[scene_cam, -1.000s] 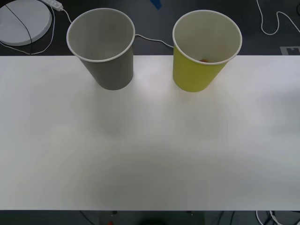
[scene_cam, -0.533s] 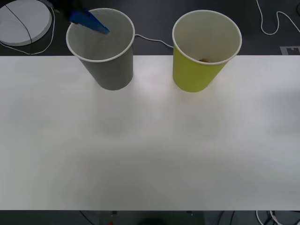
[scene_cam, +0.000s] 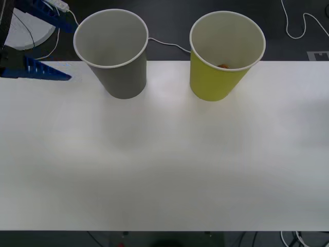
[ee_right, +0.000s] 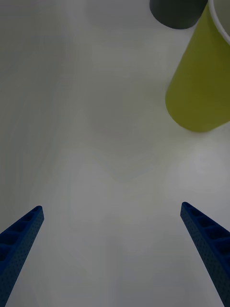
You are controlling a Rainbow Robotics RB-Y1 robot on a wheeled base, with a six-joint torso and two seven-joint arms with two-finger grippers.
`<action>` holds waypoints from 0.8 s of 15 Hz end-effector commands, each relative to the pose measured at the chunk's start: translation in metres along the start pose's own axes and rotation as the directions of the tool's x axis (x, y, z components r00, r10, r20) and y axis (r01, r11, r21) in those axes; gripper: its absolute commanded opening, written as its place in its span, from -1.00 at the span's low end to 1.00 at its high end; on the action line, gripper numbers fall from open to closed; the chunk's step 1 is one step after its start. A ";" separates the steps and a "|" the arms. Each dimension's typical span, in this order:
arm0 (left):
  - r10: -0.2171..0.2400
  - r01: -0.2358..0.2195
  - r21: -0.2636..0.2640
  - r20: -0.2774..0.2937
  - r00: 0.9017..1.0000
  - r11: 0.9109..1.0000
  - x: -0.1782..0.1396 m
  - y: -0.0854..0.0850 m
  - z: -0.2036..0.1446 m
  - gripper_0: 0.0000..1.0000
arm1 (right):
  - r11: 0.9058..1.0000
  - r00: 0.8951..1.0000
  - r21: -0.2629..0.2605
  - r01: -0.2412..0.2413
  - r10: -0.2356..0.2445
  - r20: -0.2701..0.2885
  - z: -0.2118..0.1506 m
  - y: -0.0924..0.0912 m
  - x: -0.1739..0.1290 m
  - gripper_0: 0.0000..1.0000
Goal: Put the can into the green bin and the plastic bottle into the gray bin
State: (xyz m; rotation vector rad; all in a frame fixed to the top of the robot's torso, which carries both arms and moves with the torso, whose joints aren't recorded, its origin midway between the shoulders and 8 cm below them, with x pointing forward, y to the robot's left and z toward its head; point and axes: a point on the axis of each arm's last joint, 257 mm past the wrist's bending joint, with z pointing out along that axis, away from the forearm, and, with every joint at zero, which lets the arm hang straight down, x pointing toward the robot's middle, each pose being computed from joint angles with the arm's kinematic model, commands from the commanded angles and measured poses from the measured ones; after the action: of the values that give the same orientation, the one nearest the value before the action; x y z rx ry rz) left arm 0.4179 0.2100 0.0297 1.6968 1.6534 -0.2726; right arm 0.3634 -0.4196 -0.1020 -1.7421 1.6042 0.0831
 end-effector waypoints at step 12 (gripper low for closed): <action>0.213 -0.213 0.022 -0.008 0.977 0.977 0.105 -0.076 -0.008 1.00 | 1.000 1.000 0.000 0.000 0.000 0.000 0.000 0.000 0.000 1.00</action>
State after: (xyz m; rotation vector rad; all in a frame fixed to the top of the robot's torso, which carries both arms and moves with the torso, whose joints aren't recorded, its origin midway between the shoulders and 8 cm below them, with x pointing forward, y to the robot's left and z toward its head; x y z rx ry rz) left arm 0.3608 0.2864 -0.0536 1.8800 1.4646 -0.1636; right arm 0.3634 -0.4196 -0.1020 -1.7421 1.6042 0.0831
